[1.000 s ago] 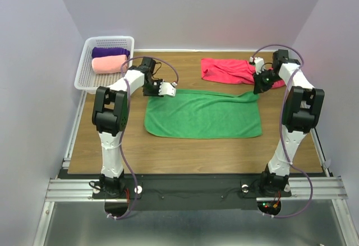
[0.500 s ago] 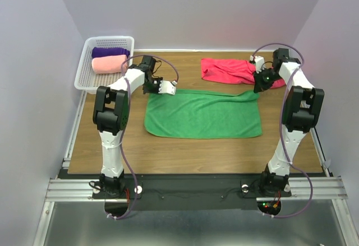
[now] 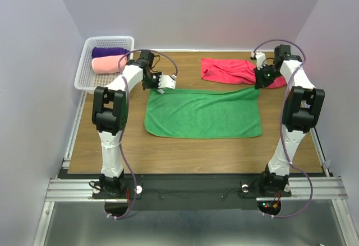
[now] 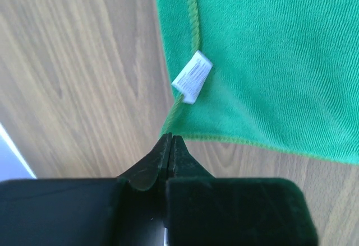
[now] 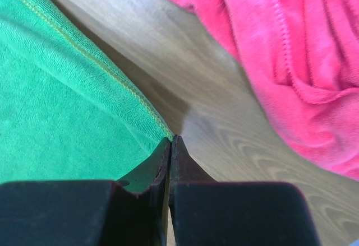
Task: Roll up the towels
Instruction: Fold the towel
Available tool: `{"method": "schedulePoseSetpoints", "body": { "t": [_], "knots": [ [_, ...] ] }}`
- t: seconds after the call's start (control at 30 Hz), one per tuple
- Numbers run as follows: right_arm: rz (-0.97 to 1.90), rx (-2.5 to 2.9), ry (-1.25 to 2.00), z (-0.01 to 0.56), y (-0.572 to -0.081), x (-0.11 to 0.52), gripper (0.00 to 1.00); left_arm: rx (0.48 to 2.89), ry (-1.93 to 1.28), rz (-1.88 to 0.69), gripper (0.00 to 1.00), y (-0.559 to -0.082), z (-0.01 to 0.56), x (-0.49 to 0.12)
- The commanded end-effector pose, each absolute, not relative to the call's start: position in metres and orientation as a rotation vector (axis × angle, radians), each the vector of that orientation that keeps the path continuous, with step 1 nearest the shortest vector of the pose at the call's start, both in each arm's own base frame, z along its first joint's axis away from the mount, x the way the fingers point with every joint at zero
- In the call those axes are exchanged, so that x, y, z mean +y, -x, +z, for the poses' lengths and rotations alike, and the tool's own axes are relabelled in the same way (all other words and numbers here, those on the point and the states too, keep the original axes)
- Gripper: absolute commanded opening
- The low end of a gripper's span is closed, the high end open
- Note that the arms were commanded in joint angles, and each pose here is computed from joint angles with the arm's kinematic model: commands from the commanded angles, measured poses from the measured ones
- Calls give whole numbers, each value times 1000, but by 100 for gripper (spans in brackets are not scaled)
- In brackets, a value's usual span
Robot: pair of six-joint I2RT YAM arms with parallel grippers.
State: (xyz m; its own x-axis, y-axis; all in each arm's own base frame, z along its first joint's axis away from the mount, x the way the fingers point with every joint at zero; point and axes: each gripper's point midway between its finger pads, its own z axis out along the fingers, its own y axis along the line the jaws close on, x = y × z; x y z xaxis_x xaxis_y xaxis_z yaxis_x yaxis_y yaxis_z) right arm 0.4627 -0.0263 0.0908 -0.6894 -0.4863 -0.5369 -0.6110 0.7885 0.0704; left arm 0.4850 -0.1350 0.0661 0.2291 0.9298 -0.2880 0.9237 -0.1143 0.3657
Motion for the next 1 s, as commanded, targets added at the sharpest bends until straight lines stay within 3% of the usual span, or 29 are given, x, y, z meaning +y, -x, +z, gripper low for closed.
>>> {"method": "schedulePoseSetpoints", "body": {
  "t": [0.0,0.03,0.07,0.13,0.7,0.97],
  "knots": [
    [310,2444,812,107,-472,-28,1,1643,-1982,3,33,-475,116,-130],
    [313,2447,810,106,-472,-27,1,1635,-1980,-8,39,-473,118,-130],
    [315,2448,810,105,-472,-27,1,1620,-1988,-10,57,-469,119,-130],
    [322,2450,810,104,-471,-27,1,1593,-1993,-2,62,-469,119,-131],
    [324,2464,823,95,-472,-28,1,1470,-2153,-7,58,-488,78,-138],
    [340,2472,818,91,-471,-27,1,1471,-2159,22,50,-500,64,-140]
  ]
}}
